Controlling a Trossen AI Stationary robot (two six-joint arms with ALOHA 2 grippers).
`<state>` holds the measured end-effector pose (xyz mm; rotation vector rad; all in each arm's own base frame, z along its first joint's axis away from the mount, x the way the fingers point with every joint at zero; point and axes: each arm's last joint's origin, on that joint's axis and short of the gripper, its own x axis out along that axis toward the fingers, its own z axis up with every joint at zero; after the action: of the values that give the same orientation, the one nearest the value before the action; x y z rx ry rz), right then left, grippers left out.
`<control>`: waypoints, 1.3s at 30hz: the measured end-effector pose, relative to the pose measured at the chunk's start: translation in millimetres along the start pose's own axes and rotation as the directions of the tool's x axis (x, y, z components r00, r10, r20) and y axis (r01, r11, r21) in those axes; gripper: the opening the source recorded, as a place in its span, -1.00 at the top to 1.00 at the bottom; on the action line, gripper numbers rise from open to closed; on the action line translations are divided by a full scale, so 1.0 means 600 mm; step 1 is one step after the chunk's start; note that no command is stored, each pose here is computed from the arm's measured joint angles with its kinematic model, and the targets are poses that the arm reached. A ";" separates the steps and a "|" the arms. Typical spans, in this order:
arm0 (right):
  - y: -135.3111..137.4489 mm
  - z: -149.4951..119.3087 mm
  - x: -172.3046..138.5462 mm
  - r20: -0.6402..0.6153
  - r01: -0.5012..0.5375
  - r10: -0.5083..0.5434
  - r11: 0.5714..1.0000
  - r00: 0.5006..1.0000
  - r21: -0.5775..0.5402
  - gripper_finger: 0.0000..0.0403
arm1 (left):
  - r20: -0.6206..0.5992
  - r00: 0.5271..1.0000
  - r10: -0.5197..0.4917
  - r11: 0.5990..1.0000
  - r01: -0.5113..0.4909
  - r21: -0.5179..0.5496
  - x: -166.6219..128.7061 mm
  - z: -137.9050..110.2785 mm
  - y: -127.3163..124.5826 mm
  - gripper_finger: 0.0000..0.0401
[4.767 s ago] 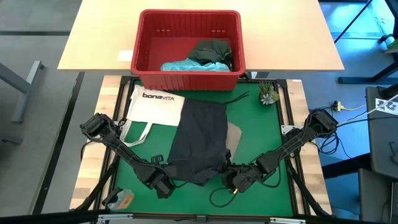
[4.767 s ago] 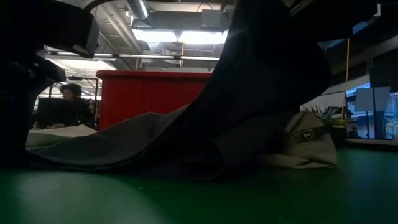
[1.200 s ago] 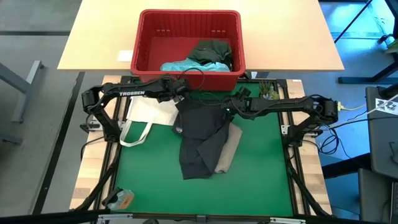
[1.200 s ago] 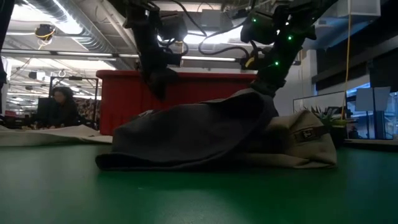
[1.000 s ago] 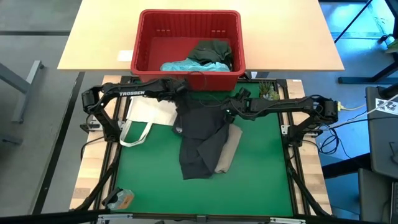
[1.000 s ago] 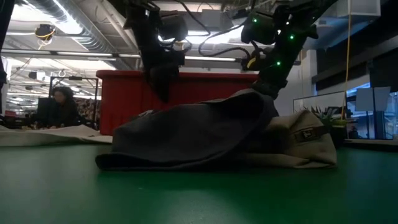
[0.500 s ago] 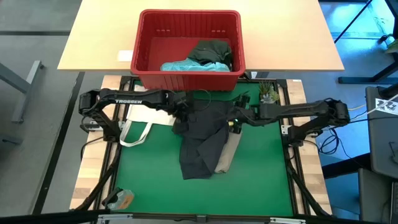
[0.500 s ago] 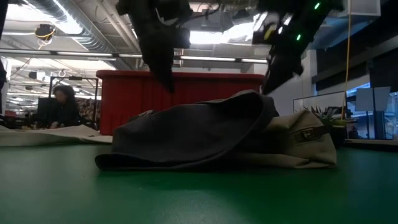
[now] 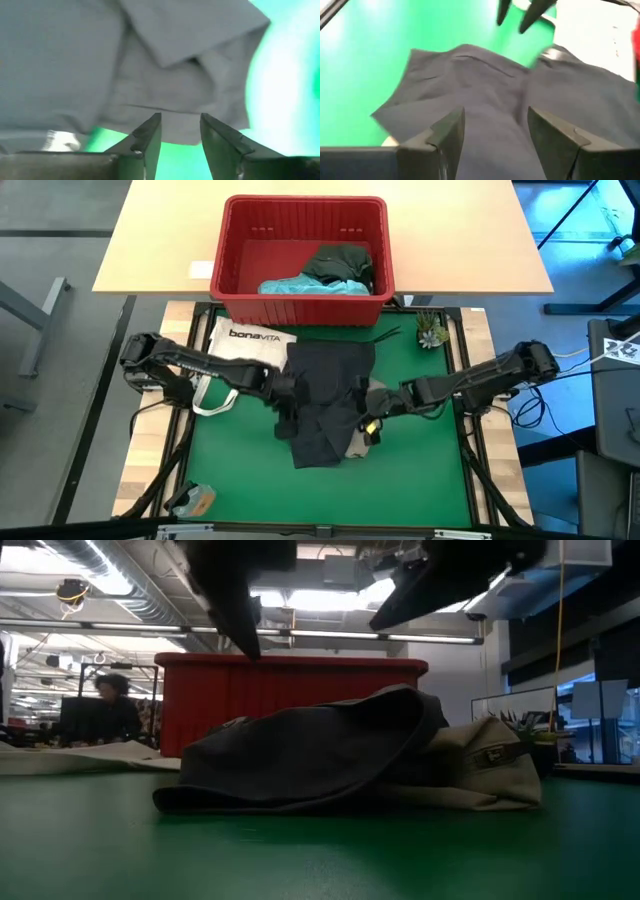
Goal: Fold Laundry from Bin
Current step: Fold the black shorts from the red laundry bin
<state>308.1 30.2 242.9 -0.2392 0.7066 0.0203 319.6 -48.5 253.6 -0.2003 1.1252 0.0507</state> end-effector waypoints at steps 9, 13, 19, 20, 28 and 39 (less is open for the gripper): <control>0.009 -0.001 0.059 -0.058 -0.069 0.066 0.995 0.996 -0.067 -0.07 | -0.020 0.998 -0.063 0.997 0.062 -0.051 -0.003 -0.032 -0.079 0.01; -0.006 0.029 0.078 -0.101 -0.091 0.086 0.994 0.991 -0.052 -0.07 | -0.012 0.998 -0.054 0.997 0.053 -0.063 -0.005 -0.043 -0.100 -0.02; -0.025 0.056 0.108 -0.277 -0.118 0.097 0.991 0.956 -0.061 -0.07 | -0.019 0.998 -0.064 0.996 0.063 -0.065 -0.008 -0.056 -0.122 0.00; -0.030 0.063 0.114 -0.278 -0.114 0.093 0.992 0.956 -0.058 -0.07 | -0.021 0.998 -0.067 0.996 0.065 -0.068 -0.009 -0.058 -0.126 0.00; -0.047 0.066 0.159 -0.320 -0.142 0.104 0.985 0.942 -0.099 -0.07 | -0.049 0.995 -0.083 0.994 0.079 -0.069 -0.013 -0.080 -0.153 0.00; -0.084 0.029 0.183 -0.408 -0.206 0.187 0.978 0.894 -0.004 -0.07 | -0.028 0.998 -0.055 0.998 0.055 -0.024 -0.019 -0.101 -0.180 0.00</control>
<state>408.0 -21.9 195.2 -0.2179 1.1458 0.1859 275.9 -164.9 253.0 -0.2528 1.1477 0.0118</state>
